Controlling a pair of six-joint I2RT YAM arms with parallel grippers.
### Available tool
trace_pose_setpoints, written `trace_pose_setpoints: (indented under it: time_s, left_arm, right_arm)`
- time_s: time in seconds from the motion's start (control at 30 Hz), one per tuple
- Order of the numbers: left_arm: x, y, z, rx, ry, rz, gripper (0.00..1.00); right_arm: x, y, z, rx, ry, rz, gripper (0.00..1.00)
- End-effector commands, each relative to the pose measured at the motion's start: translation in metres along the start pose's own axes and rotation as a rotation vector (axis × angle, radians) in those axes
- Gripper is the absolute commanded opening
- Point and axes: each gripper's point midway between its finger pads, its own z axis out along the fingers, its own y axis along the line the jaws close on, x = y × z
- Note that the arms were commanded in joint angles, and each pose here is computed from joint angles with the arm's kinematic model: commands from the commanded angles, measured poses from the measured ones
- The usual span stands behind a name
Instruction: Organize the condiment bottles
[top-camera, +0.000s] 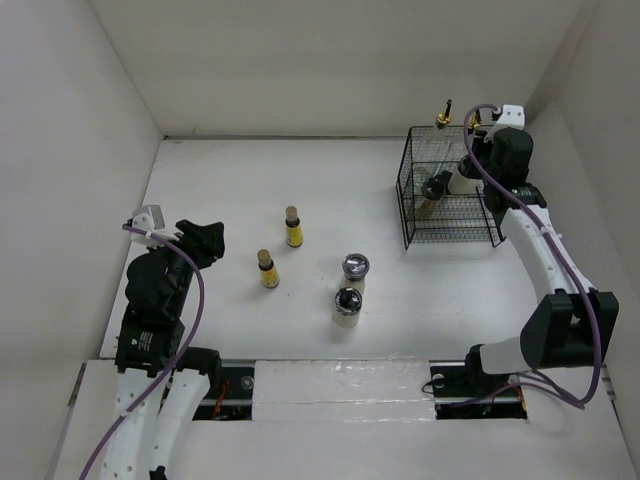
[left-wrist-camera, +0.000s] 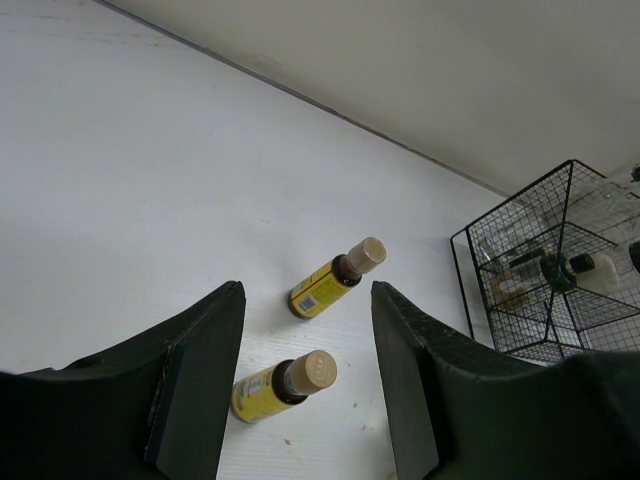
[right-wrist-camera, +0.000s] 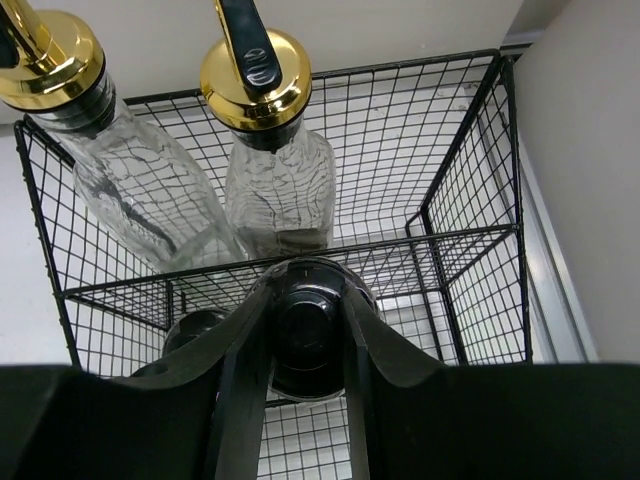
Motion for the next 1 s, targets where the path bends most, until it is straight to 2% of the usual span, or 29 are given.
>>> trace_pose_setpoints:
  time_s: [0.0, 0.23, 0.5, 0.6, 0.63, 0.67, 0.7, 0.8, 0.87, 0.97]
  left_arm:
    - [-0.008, -0.005, 0.002, 0.023, -0.028, 0.007, 0.49]
    - [-0.007, -0.007, 0.002, 0.032, -0.023, 0.007, 0.49]
    - [-0.007, -0.007, 0.004, 0.032, -0.023, 0.007, 0.50]
    - [-0.007, -0.007, 0.004, 0.032, -0.023, 0.007, 0.52]
    - [-0.007, -0.007, 0.004, 0.032, -0.023, 0.007, 0.53]
    - [-0.007, -0.007, 0.004, 0.032, -0.023, 0.007, 0.53]
    - [-0.007, -0.007, 0.004, 0.032, -0.023, 0.007, 0.55]
    - [-0.007, -0.007, 0.004, 0.032, -0.023, 0.007, 0.56]
    - [-0.007, -0.007, 0.004, 0.032, -0.023, 0.007, 0.58]
    - [-0.007, -0.007, 0.004, 0.032, -0.023, 0.007, 0.58]
  right_arm:
    - [-0.081, 0.000, -0.015, 0.012, -0.245, 0.038, 0.02]
    - [0.008, 0.003, 0.026, 0.020, -0.058, 0.035, 0.02]
    - [0.050, 0.011, 0.050, 0.010, 0.038, 0.045, 0.04]
    - [0.055, 0.020, 0.051, -0.020, 0.051, 0.050, 0.19]
    - [0.055, 0.020, 0.051, -0.020, 0.051, 0.050, 0.28]
    - [0.041, 0.020, 0.047, -0.023, 0.021, 0.055, 0.44]
    - [0.036, 0.020, 0.044, -0.024, 0.009, 0.057, 0.50]
    - [0.008, 0.024, 0.019, -0.030, -0.050, 0.062, 0.61]
    - [-0.018, 0.037, -0.007, -0.071, -0.122, 0.068, 0.63]
    - [-0.027, 0.073, -0.040, -0.165, -0.166, 0.059, 0.60]
